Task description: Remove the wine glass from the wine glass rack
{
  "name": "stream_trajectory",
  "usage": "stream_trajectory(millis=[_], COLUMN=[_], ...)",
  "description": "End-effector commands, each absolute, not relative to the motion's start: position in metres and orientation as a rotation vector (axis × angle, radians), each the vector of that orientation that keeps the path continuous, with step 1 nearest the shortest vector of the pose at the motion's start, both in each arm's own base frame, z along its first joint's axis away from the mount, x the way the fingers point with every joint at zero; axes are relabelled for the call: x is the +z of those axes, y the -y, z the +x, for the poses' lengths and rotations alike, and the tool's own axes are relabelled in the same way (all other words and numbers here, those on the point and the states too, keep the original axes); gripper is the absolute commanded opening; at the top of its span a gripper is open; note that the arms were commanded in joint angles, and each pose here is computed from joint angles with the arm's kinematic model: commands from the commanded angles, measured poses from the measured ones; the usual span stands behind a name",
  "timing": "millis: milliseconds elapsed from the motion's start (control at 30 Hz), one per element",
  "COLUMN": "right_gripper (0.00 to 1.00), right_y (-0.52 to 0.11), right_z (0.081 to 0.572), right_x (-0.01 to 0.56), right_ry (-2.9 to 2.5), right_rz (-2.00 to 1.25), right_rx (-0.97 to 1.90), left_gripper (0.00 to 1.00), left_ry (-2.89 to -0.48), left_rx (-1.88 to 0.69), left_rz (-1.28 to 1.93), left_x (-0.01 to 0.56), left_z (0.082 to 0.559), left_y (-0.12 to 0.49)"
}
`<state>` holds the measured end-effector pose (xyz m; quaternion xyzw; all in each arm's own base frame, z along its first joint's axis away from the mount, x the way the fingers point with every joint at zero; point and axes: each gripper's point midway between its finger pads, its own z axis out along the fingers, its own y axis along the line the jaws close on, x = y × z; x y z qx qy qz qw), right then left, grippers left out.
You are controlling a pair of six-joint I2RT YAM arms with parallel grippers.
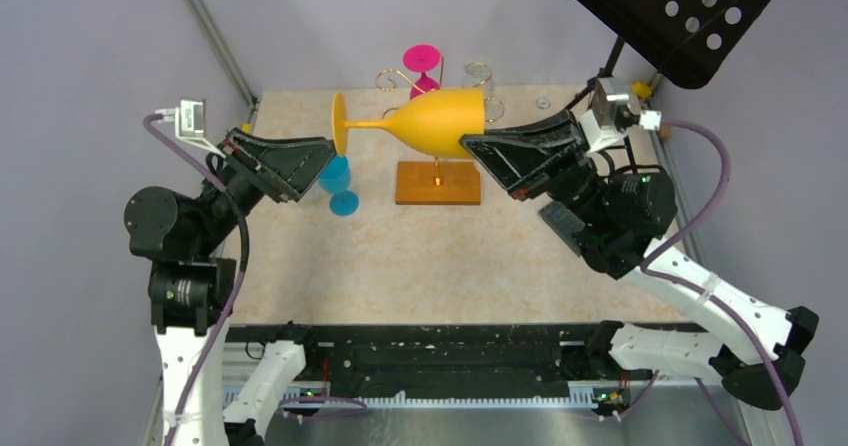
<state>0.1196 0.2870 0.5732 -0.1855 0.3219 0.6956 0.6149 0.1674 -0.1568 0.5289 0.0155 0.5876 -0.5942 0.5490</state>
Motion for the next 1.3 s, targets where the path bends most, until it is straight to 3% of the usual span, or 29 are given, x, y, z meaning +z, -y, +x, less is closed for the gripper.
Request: stream_trajectory(millis=[0,133,267,733,1267], right_gripper=[0.00,0.00,0.00,0.00,0.00], right_y=[-0.328,-0.341,-0.365,-0.447,-0.493], right_z=[0.157,0.164,0.172,0.208,0.253], right_x=[0.531,0.513,0.477,0.363,0.226], right_ry=[-1.085,-1.234,-1.389,-1.757,-2.034], right_rz=[-0.504,-0.564,-0.641,-0.770,-0.876], right_rx=[1.404,1.350,1.279,0.903,0.492], left_gripper=[0.93,0.94,0.94,0.94,0.92], left_ry=[-1.657,-1.726,-1.721,-1.699,-1.626], left_rx=[-0.759,-0.441,-0.326,-0.231,-0.119], left_rz=[-0.022,-0.202,-0.288,-0.347,-0.449], left_x=[0.443,0.414,0.405,0.406,0.430], left_z=[0.203,0.228,0.239,0.234,0.222], left_y=[0.103,0.052,0.031,0.012,-0.014])
